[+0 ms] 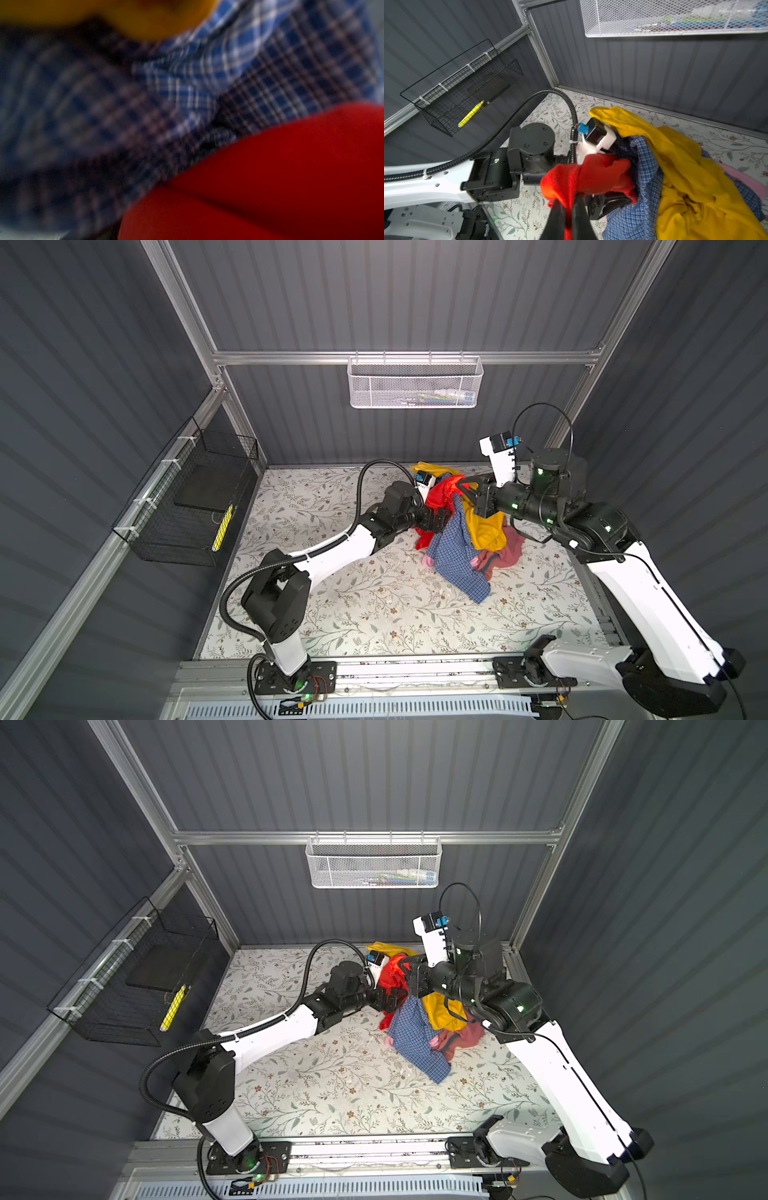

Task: Pick out a specific cloth from the pile
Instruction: 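Grasp the red cloth with the left gripper while the right gripper holds it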

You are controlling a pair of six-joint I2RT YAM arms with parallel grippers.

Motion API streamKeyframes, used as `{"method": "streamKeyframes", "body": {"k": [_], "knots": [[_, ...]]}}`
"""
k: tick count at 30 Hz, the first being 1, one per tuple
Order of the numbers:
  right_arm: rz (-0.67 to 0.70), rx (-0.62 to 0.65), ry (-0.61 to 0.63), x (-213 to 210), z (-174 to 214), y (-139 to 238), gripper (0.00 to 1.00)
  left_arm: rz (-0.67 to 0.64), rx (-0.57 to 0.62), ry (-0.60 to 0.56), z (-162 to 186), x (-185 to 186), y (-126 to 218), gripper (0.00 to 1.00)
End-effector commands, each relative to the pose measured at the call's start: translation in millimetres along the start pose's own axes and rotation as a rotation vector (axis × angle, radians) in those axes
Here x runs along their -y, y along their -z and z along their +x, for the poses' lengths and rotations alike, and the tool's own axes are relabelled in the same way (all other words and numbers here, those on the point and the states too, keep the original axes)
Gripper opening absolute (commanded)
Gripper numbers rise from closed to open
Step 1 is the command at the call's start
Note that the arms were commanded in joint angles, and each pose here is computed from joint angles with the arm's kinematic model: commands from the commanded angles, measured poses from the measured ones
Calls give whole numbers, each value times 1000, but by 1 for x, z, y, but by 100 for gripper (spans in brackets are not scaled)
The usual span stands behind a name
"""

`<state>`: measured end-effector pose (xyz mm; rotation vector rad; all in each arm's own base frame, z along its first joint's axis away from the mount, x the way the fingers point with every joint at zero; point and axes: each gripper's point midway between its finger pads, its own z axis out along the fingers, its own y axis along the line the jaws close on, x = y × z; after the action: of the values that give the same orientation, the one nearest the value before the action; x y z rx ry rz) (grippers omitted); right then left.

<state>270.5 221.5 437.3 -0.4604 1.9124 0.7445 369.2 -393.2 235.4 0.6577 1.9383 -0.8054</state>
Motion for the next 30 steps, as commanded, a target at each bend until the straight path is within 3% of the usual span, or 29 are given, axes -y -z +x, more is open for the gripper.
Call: {"method": "streamKeyframes", "body": {"k": [1,5,6,14,16,23,24,26,30], "knots": [[-62,87,-9,-11,-18,15,0,-16,69,-42,-29,-1,-4,95],[-29,80,-34,2,-11,16,0,-57,73,-48,-29,-7,1,63],[-16,71,-43,7,-8,14,0,-70,75,-53,-29,-9,5,59],[48,60,-78,28,0,18,0,-133,41,-66,-18,-17,29,56],[50,68,-81,29,1,21,0,-134,33,-69,-17,-17,32,50],[68,45,-103,38,12,14,0,-127,6,-101,-20,-12,39,0],[65,45,-106,38,14,13,1,-128,10,-105,-22,-12,41,0],[64,32,-108,39,19,9,10,-139,21,-107,-28,-12,46,0],[81,4,-103,46,33,4,56,-193,58,-136,-49,-13,68,0]]}}
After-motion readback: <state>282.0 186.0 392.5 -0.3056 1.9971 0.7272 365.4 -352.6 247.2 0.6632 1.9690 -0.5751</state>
